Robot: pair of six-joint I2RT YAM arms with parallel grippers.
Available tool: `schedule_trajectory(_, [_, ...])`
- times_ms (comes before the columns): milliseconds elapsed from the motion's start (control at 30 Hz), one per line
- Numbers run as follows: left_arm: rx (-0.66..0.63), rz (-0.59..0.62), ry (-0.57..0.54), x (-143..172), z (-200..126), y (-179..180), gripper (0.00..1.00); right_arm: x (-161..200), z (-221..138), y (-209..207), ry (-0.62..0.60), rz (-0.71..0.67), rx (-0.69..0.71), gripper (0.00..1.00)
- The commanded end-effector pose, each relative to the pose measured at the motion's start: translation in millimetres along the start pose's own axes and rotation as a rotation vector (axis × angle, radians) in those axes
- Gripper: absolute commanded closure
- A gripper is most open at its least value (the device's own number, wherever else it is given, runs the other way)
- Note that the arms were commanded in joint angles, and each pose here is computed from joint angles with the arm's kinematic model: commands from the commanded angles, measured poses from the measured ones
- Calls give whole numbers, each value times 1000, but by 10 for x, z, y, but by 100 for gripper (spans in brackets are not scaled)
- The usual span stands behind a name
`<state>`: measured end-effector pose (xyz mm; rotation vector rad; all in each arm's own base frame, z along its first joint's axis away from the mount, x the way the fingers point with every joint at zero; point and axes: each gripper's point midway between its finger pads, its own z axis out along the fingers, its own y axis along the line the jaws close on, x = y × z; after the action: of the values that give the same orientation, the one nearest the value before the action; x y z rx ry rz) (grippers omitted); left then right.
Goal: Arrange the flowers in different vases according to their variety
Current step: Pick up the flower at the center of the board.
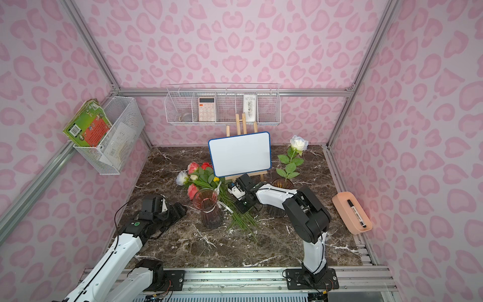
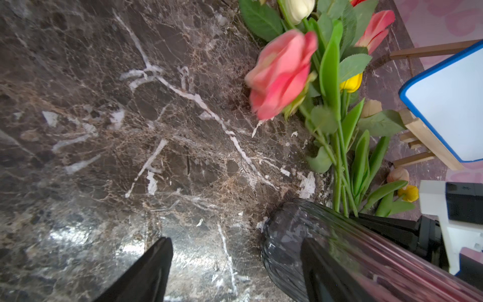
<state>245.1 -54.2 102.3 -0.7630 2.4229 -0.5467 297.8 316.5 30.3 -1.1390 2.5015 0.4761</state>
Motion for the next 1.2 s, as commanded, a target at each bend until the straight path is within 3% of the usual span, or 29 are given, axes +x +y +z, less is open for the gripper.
schedule_trajectory(0, [-3,8,-11,-24,-33,-5,18,-97,-149,-52,-32,5,43,100])
schedule_trajectory(267, [9,11,-39,-53,-134,-26,18,-519,-798,107,-268,-61,38,100])
schedule_trajectory(467, [18,17,-48,-67,-186,-52,18,-687,-1108,174,-380,-82,37,100])
schedule_trajectory(800, [111,55,-76,-302,-392,-442,15,-875,-1301,148,-478,-86,67,100])
schedule_trajectory(967, [179,75,-91,-497,-531,-759,15,-1084,-1337,267,-554,-126,-13,100])
schedule_trajectory(1167, [266,92,-75,-640,-574,-1084,14,-1392,-1165,346,-541,-178,-106,100])
